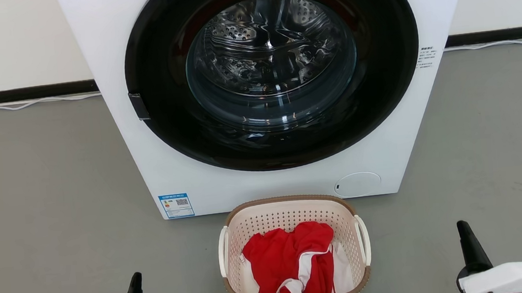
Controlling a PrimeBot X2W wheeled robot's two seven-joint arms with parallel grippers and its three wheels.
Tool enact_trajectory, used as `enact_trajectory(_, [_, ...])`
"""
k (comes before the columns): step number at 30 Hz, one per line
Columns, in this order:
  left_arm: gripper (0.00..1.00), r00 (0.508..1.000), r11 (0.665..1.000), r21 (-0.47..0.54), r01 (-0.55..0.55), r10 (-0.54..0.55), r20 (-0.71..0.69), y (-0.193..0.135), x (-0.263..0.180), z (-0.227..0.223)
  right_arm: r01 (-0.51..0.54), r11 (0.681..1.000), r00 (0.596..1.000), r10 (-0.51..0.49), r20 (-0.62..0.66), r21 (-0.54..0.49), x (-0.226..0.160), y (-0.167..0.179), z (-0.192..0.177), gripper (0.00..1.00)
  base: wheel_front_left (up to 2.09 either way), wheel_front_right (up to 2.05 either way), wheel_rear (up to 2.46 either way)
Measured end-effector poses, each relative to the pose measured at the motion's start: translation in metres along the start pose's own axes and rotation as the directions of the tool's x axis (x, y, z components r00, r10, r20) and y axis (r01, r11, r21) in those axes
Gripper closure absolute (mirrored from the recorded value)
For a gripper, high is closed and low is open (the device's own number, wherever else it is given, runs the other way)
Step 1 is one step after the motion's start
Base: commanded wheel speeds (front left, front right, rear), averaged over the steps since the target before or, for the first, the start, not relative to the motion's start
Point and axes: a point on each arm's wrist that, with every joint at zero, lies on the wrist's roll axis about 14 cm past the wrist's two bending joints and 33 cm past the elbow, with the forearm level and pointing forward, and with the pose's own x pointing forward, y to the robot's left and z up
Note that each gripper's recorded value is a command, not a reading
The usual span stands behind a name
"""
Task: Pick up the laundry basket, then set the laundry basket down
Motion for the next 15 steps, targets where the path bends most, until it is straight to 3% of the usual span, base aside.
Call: enact_trajectory(15, [1.00, 0.999, 0.988, -0.150, 0.039, -0.039, 0.004, -0.013, 0.006, 0.007, 0.001, 0.983, 1.000, 0.000, -0.007, 0.184, 0.002, 0.001, 0.001, 1.00, 0.00, 0.00, 0.00])
